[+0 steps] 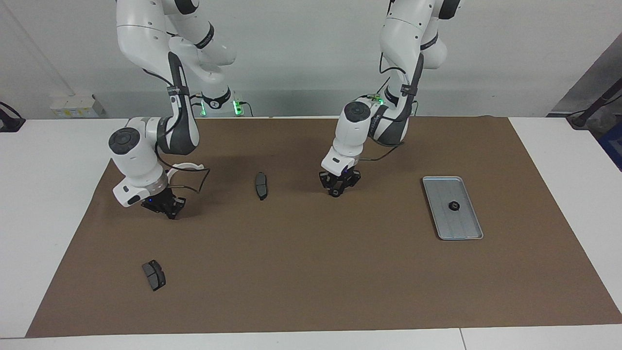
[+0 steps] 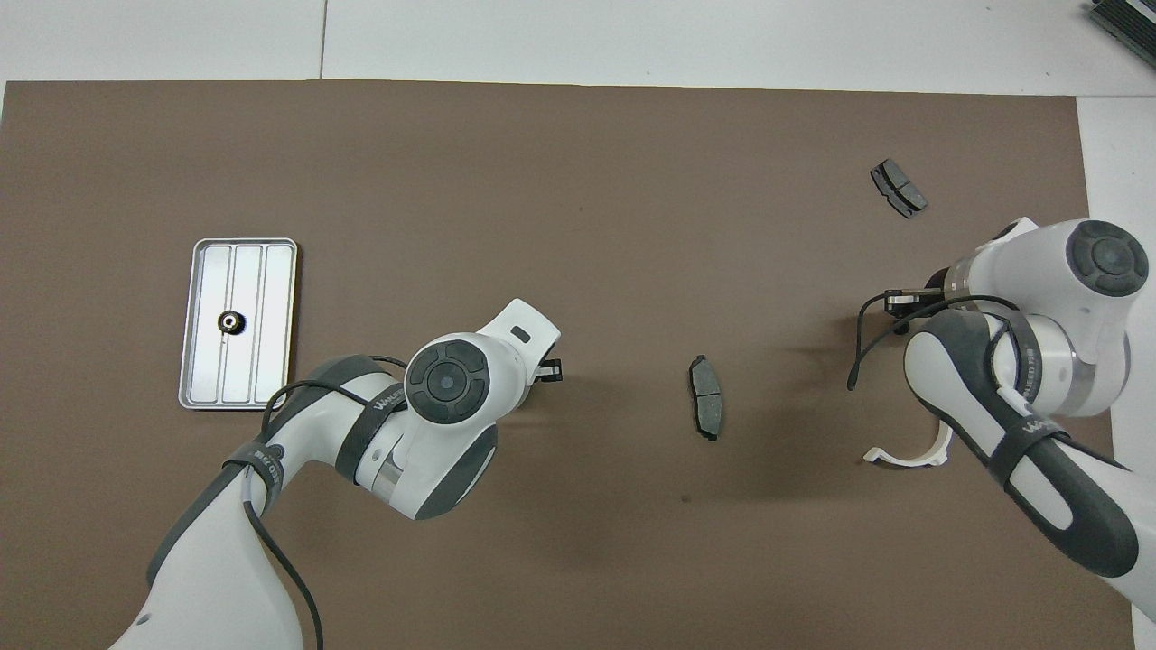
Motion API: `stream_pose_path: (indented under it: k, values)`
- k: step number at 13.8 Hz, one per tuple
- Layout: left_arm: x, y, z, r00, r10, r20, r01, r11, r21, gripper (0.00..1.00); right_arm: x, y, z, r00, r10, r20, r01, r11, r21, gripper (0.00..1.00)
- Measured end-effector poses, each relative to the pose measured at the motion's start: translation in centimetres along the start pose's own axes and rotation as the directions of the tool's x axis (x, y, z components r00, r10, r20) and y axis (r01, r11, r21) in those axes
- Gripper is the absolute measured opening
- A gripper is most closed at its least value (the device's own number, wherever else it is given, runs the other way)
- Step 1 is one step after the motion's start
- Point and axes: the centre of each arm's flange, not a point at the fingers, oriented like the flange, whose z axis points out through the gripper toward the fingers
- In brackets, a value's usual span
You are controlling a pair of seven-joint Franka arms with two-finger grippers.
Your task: Pick bearing gear from pile to tray
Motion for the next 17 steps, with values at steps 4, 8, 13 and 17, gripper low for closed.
stream_pose_path:
  k: [4,8,13,17]
  values:
    - [0.3,-0.2,-0.2,1.0,-0.006,-0.004,0.006,1.0,-0.001,0.35,-0.1,-0.1,-0.4,1.0,0.001,0.0,-0.001,1.0,0.001,0.25]
    - [7.2,-5.9,-3.5,0.994,-0.103,-0.022,0.103,0.994,0.029,0.35,-0.5,-0.1,0.1,1.0,0.001,0.013,-0.001,1.0,0.002,0.4]
    - [14.7,-23.2,-8.3,0.997,-0.073,0.038,0.069,0.992,0.105,0.35,-1.5,0.1,1.3,0.999,0.005,0.034,-0.005,1.0,0.003,0.37]
    - [14.0,-34.0,-7.9,0.991,0.033,0.131,-0.048,0.993,0.11,0.35,-1.2,-0.3,0.4,0.999,0.038,0.016,-0.038,0.999,0.039,0.24]
